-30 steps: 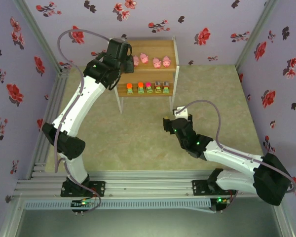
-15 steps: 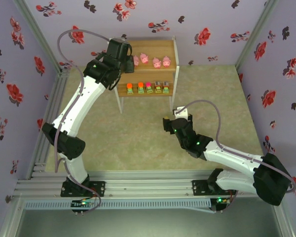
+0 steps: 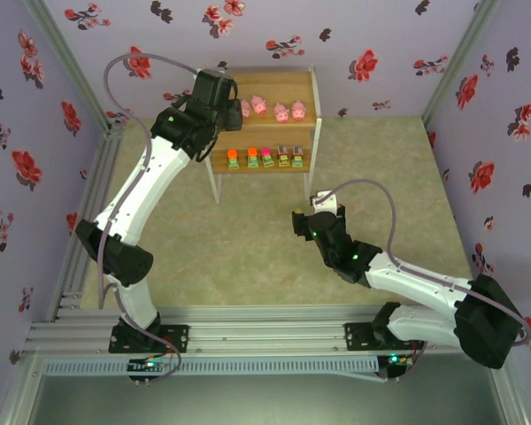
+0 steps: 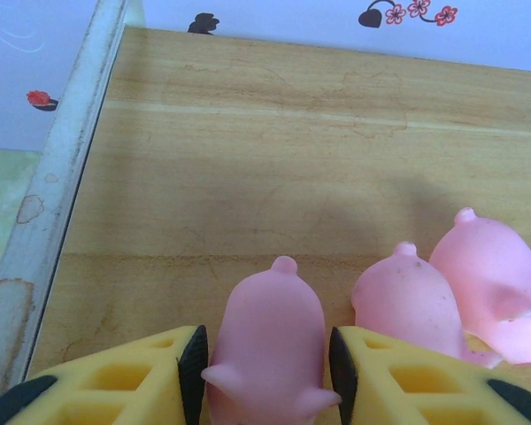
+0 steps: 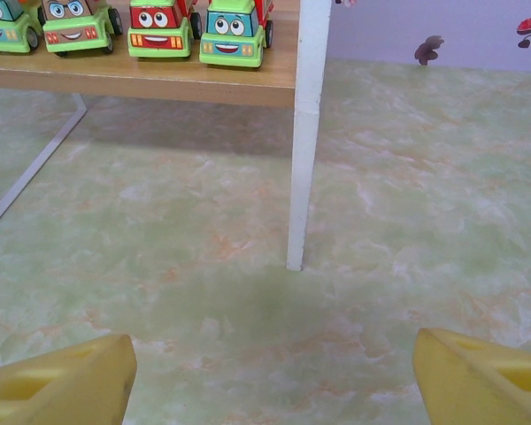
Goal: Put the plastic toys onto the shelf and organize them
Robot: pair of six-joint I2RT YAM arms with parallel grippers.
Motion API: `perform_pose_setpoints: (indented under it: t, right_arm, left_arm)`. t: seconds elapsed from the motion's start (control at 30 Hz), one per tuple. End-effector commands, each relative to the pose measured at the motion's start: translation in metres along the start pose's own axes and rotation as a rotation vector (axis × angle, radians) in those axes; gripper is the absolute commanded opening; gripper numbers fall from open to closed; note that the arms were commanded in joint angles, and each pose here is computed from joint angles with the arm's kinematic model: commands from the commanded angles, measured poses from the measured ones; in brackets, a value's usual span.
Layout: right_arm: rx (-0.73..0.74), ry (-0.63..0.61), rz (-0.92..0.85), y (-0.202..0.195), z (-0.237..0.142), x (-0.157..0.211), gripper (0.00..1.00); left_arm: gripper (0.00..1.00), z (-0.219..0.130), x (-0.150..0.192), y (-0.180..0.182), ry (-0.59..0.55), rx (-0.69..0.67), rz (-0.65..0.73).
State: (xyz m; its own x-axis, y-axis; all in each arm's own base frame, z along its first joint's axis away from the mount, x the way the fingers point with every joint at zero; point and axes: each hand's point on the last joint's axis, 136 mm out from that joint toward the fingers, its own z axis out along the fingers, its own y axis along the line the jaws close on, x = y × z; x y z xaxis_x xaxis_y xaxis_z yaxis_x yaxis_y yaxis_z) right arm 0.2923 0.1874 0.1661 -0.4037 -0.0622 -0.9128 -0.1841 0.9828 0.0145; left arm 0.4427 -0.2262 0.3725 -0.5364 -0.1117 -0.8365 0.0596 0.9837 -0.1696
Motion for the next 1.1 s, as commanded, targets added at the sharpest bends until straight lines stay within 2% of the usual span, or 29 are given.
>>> perform_pose_setpoints:
  t: [0.0, 1.07]
  right_arm:
    - [-0.004, -0.007, 0.011, 0.002, 0.0, -0.01, 0.76]
    - [-0.005, -0.004, 0.007, 0.002, 0.0, -0.008, 0.76]
  left_arm:
    - [0.45, -0.009, -0.008, -0.002, -0.031, 0.008, -0.012]
    - [0.47, -0.06, -0.032, -0.009, -0.15, 0.01, 0.048]
